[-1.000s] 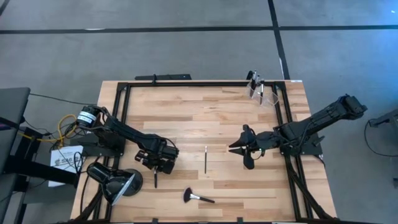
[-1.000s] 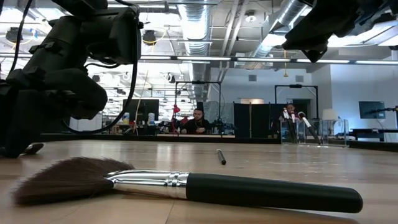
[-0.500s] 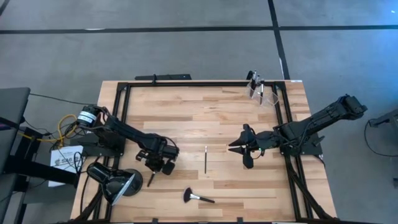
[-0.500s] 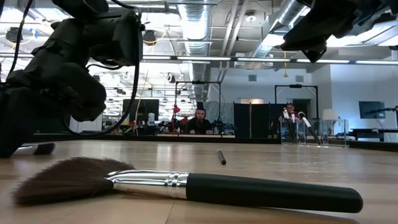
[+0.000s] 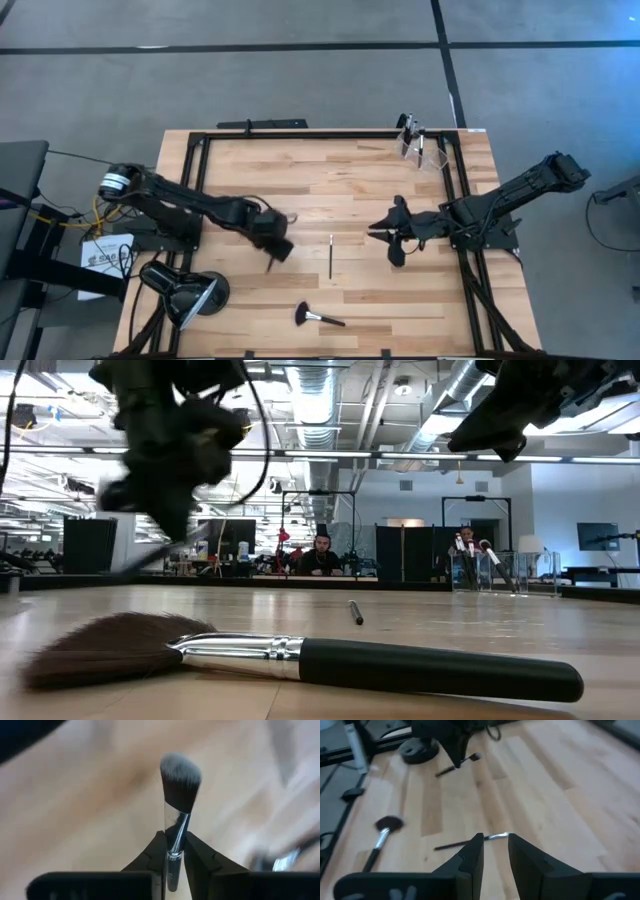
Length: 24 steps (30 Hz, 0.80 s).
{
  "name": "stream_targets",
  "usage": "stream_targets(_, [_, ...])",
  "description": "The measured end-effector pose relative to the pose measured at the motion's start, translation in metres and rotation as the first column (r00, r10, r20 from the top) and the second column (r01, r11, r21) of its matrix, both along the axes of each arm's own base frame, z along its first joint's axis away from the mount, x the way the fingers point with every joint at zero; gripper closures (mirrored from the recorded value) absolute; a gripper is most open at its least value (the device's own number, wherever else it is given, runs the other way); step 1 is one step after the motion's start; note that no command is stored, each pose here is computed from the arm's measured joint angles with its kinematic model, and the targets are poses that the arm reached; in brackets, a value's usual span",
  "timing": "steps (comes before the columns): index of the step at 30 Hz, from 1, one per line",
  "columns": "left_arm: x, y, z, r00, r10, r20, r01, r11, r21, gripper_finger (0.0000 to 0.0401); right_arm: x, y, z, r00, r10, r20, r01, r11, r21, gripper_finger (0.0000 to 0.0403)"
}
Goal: Put items in baskets/containers
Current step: Put the black powder brush into the transparent organizer
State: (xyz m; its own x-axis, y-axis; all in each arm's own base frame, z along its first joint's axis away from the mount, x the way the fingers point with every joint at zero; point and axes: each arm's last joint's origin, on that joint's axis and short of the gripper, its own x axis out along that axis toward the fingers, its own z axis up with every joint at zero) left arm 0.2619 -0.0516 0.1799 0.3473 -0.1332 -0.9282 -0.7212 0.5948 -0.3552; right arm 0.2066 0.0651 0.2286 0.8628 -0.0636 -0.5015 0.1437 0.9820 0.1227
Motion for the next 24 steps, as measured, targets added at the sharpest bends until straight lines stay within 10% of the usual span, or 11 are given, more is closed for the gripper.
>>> stream_targets(8, [0.029, 0.006, 0.030, 0.891, -0.184, 0.415, -0.030, 0.888, 0.459, 0.0354, 0.004, 0.002, 0.008, 0.995, -0.017, 0.096, 0.020, 0.999, -0.028, 0.0324])
stream_targets(24, [0.082, -0.001, 0.034, 0.372, -0.717, 0.590, -0.023, 0.628, 0.778, 0.0354, 0.001, 0.025, 0.015, 0.979, 0.099, 0.178, -0.095, 0.995, -0.031, 0.0324])
